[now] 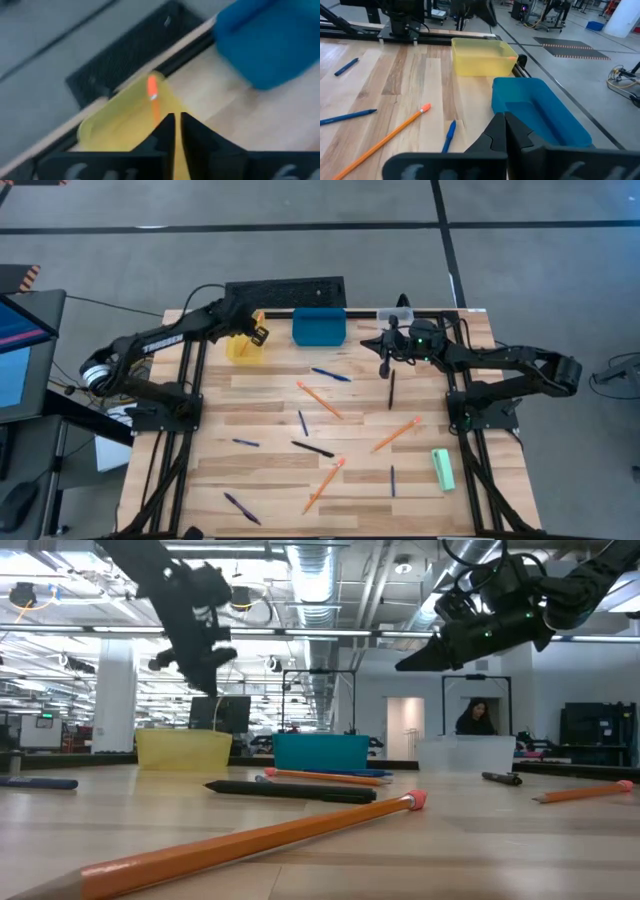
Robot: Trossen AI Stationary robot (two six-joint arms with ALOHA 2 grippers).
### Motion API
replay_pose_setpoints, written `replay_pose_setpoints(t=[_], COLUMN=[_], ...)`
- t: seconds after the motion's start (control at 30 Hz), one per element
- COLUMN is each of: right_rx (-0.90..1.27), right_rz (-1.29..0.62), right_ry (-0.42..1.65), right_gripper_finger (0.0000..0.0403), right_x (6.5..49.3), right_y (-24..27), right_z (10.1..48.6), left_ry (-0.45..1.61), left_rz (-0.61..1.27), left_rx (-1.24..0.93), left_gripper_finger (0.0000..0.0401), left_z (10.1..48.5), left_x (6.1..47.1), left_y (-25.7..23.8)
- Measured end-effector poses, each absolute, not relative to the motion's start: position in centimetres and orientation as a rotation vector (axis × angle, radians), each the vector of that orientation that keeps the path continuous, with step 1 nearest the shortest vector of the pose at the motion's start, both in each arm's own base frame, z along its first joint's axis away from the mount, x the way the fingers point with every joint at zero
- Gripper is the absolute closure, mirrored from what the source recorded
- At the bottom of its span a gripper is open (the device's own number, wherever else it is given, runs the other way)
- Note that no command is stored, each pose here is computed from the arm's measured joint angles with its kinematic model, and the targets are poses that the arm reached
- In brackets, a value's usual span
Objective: Sort crayons/erasers/pens/pencils in bins
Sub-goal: Put the black pen into the transparent blue bin
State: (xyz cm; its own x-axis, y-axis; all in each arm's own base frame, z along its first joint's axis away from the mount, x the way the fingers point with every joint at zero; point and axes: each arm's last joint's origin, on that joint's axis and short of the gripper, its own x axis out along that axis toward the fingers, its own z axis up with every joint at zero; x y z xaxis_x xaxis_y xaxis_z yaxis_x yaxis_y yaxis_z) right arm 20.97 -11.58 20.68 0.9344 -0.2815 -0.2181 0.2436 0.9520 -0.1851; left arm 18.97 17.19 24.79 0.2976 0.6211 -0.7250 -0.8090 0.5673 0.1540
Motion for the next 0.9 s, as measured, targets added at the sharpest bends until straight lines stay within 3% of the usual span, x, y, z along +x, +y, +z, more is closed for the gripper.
replay_pose_setpoints(t=[0.2,0.5,0.63,0.9], right_rx=[-0.153,-0.149,-0.163,-0.191], right_rz=[-0.271,-0.215,-0.196,-0.048], right_ry=[0.256,0.293,0.44,0.759], right_gripper_finger=[0.0399,0.0393,0.0399,0.04], right_x=[20.9,21.7,22.5,23.1], right_y=[-11.6,-10.6,-9.9,-6.7], right_z=[20.6,20.9,21.4,22.4], left_ry=[0.684,0.621,0.57,0.232], left_rz=[0.749,0.571,0.484,0.271], left_rx=[-0.231,-0.237,-0.11,0.053], left_gripper_finger=[0.0396,0.0399,0.0401,0.0401], left_z=[25.7,22.2,21.3,20.4], left_x=[19.4,20.0,20.5,21.2], left_y=[13.4,10.3,9.0,5.7])
